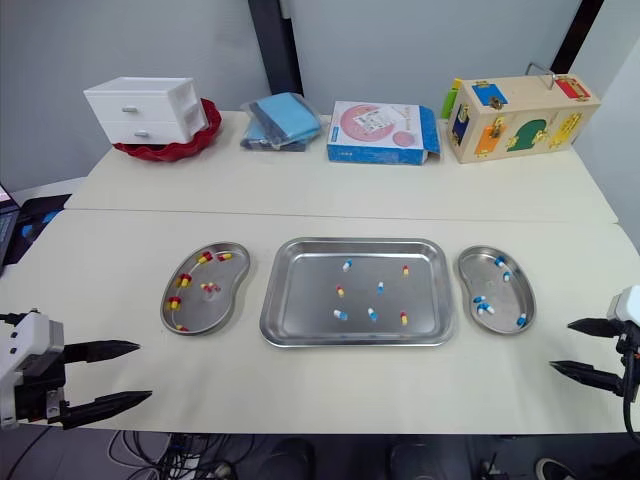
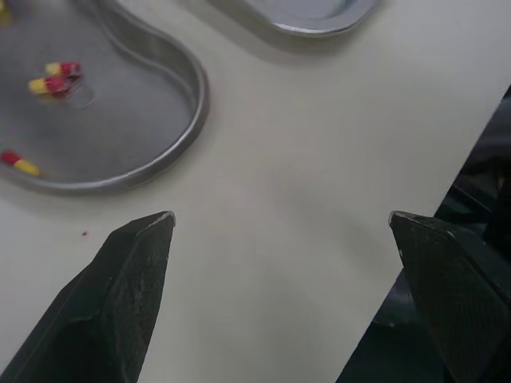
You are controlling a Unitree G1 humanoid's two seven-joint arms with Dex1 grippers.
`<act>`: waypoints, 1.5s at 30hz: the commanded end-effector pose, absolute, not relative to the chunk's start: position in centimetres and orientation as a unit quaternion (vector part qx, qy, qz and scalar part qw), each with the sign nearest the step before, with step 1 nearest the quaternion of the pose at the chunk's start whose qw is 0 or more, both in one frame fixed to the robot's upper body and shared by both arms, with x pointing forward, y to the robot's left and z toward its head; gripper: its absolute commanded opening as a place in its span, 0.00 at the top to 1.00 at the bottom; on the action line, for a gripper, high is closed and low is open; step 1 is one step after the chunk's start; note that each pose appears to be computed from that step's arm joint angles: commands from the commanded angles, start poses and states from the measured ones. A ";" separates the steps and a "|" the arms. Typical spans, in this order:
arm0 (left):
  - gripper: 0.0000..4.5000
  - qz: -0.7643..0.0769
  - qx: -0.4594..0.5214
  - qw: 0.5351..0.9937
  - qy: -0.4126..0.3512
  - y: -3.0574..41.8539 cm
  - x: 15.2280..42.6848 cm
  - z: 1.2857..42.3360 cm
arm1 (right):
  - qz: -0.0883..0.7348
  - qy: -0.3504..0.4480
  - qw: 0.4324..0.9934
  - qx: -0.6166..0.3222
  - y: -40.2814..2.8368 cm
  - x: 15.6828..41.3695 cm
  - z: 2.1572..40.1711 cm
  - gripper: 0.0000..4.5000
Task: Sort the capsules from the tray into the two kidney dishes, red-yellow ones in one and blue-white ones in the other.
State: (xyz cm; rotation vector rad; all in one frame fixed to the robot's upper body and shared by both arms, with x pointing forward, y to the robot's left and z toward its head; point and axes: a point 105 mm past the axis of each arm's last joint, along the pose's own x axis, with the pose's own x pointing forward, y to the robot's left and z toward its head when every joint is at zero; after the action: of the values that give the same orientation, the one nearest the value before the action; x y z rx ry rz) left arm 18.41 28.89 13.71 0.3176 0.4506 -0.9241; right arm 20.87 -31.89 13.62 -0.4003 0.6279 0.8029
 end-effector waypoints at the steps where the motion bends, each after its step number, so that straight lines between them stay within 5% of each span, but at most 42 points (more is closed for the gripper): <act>1: 0.01 -0.474 0.161 0.846 0.183 27.1 18.0 14.0 | 0.381 0.272 0.861 -0.199 -31.1 21.0 14.8 0.00; 19: 0.01 -0.520 0.127 0.842 0.064 23.3 16.6 13.2 | 0.502 0.154 0.837 -0.157 -19.8 19.8 16.9 0.00; 30: 0.01 -0.497 0.094 0.861 -0.061 19.9 14.9 11.3 | 0.500 0.130 0.835 -0.189 -9.5 26.7 17.9 0.00; 40: 0.01 -0.472 0.086 0.874 -0.079 19.0 15.4 10.8 | 0.491 0.198 0.820 -0.216 -4.0 28.6 13.6 0.00; 45: 0.00 -0.472 0.087 0.875 -0.069 19.4 15.5 10.5 | 0.489 0.207 0.813 -0.238 -3.3 29.1 12.3 0.28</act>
State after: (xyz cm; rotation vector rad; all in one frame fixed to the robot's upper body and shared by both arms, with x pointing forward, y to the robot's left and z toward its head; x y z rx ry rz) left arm 15.63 19.48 10.31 0.1717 -0.1363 -0.9773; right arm 28.71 -3.82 11.42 -0.4875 0.4980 1.0450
